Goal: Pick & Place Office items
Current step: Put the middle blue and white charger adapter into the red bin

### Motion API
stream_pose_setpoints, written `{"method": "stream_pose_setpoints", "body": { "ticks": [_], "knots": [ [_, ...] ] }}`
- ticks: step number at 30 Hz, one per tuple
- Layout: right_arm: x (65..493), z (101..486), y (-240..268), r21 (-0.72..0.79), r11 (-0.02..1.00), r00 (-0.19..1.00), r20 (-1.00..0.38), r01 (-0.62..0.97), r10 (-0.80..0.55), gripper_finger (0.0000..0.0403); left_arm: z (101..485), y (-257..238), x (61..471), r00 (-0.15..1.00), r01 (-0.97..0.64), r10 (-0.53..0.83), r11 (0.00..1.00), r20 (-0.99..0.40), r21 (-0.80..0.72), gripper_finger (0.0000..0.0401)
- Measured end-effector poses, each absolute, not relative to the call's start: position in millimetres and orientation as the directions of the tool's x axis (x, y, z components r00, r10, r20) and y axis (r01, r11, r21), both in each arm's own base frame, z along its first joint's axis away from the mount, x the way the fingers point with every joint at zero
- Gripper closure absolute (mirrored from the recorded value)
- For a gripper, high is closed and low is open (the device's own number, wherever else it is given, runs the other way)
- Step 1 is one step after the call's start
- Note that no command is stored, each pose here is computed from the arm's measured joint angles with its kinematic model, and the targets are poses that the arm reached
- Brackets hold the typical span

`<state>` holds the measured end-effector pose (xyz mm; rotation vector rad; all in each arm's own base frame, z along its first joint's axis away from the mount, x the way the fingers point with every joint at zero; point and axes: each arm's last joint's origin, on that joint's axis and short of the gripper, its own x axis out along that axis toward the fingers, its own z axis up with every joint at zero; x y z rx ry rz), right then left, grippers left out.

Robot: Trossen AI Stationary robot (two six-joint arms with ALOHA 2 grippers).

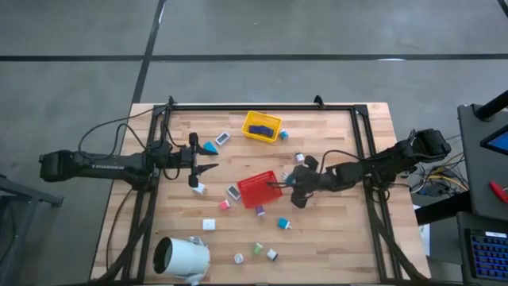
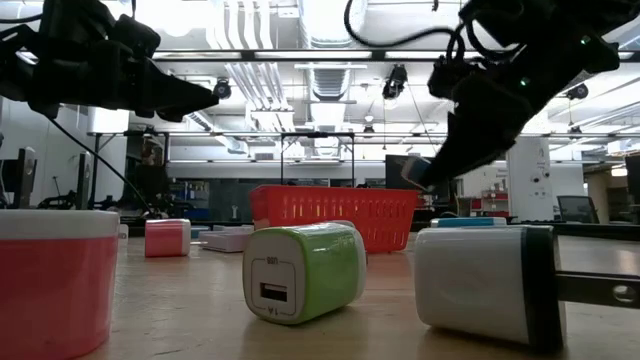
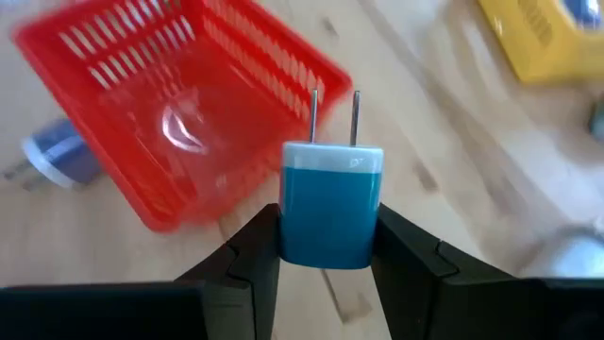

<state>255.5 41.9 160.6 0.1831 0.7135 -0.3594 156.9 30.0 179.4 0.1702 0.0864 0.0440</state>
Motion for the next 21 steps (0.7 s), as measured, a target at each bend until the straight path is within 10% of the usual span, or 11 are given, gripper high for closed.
{"method": "stream_pose_setpoints", "body": {
  "ticks": [21],
  "knots": [
    [261.5, 167.8, 44.0, 0.015, 0.984, 0.934, -0.317, 0.177, -0.163, 0.0279, 181.4, 29.5, 157.0, 0.998, -0.024, 0.034, 0.986, -0.061, 0.162, 0.0224]
  ]
}}
